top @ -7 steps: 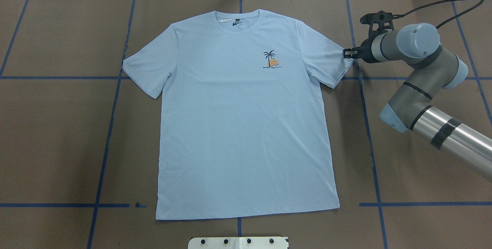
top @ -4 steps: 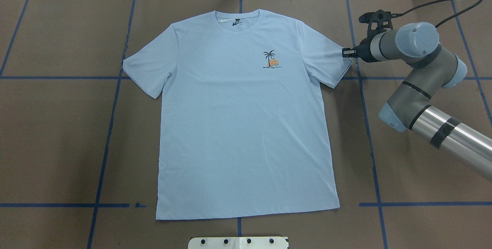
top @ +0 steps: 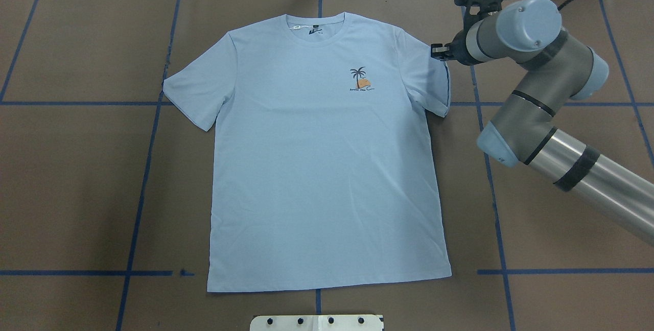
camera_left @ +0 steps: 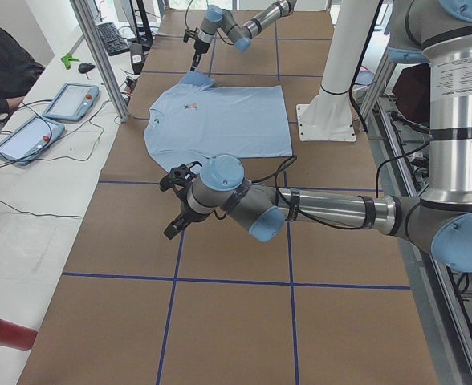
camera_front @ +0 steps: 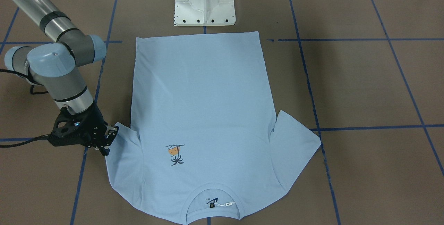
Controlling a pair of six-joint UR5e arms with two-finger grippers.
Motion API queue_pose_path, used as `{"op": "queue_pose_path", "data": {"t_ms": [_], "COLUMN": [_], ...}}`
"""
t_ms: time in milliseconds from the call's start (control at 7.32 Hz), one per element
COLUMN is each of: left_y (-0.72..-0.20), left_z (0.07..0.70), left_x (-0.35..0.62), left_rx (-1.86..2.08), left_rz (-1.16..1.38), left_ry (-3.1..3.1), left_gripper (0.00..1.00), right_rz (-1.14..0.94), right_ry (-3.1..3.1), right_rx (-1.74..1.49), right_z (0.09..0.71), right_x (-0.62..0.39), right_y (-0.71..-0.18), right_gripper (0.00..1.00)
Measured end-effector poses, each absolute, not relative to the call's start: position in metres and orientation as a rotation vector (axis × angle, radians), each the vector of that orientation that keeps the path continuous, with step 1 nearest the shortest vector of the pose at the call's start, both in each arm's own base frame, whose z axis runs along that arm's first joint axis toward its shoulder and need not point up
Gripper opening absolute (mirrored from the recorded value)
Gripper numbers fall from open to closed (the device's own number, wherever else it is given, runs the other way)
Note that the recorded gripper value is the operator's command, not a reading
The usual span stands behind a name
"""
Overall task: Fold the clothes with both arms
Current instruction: 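Grasp the sleeve with the right gripper and fold it inward onto the shirt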
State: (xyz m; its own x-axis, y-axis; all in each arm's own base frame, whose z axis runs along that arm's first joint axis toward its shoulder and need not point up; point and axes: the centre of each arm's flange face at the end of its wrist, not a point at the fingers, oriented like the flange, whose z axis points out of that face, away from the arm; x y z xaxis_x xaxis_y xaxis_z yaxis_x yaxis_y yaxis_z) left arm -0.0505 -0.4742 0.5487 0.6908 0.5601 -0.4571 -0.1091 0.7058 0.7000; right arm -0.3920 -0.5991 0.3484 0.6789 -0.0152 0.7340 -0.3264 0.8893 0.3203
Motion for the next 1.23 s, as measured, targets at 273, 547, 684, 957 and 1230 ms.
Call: {"op": "queue_pose_path", "data": {"t_ms": [273, 547, 684, 957, 1230], "left_y": [-0.475, -0.475, -0.476, -0.475, -0.476], "left_z": [0.550, 0.551, 0.551, 0.549, 0.549], "left_x": [-0.050, -0.050, -0.050, -0.050, -0.050], "left_rx": [0.691, 0.689, 0.690, 0.693, 0.694], "left_rz": [0.409, 0.409, 0.409, 0.410, 0.410], "left_ry": [0.718, 0.718, 0.718, 0.718, 0.718], "left_gripper": [1.00, 1.00, 1.00, 1.00, 1.00], "right_rz": [0.268, 0.309, 0.315, 0.310, 0.287], "right_ry": [-0.759, -0.714, -0.696, -0.682, -0.676], "right_rx": [0.468, 0.494, 0.504, 0.511, 0.526], "right_z": [0.281, 0.252, 0.248, 0.247, 0.245], "right_x": [-0.449, -0.512, -0.532, -0.549, -0.562], "right_y": [-0.588, -0.586, -0.584, -0.580, -0.570], "right_gripper": [0.00, 0.00, 0.00, 0.99, 1.00]}}
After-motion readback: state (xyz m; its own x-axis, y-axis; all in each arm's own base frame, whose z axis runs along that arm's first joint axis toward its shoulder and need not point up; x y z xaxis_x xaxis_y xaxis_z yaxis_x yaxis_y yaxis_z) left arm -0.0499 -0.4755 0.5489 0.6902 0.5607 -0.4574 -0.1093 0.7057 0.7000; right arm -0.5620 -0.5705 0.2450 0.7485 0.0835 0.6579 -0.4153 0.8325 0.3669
